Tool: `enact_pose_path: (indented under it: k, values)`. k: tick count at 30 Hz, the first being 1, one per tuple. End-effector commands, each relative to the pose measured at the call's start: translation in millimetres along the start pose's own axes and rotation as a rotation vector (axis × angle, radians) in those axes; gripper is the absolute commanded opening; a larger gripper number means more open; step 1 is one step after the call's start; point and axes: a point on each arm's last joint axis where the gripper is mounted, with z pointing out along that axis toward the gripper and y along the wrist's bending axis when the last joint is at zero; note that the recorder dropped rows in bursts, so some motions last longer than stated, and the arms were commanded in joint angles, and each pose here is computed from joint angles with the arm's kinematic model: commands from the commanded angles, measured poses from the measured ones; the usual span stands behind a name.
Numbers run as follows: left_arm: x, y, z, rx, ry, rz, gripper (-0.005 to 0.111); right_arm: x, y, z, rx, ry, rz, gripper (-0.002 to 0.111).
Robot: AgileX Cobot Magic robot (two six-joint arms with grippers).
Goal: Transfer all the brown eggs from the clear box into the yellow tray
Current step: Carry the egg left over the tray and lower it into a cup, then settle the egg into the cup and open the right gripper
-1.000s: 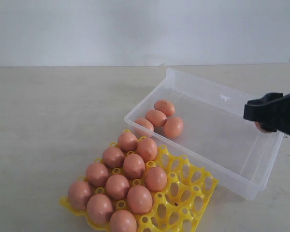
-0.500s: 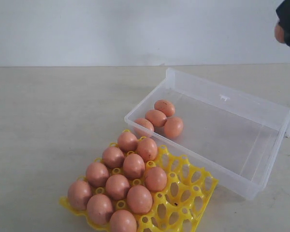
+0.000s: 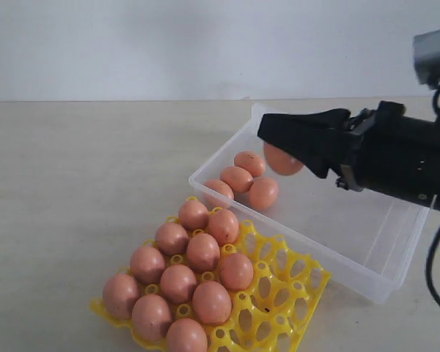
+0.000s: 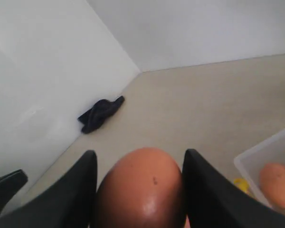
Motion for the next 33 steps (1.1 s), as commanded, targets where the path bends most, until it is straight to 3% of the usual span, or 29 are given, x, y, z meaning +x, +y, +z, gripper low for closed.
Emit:
enact_pose_path:
  k: [1, 3, 9, 15, 25, 33]
  values:
    - [1, -0.1, 0, 0.004, -0.004, 0.003, 0.004, 2, -10, 26, -0.191, 0.076, 0.100, 0.000]
    - [1, -0.1, 0, 0.004, -0.004, 0.003, 0.004, 6, -19, 39, -0.248, 0.114, 0.133, 0.000]
    - [1, -0.1, 0, 0.004, -0.004, 0.003, 0.004, 17, -39, 53, -0.223, 0.153, 0.124, 0.000]
    - [1, -0.1, 0, 0.004, -0.004, 0.003, 0.004, 28, -63, 53, 0.033, 0.260, -0.045, 0.000]
    - [1, -0.1, 0, 0.004, -0.004, 0.003, 0.004, 39, -77, 51, 0.134, 0.371, -0.144, 0.000]
    - [1, -0.1, 0, 0.004, -0.006, 0.003, 0.004, 57, -80, 55, 0.026, 0.415, -0.134, 0.000]
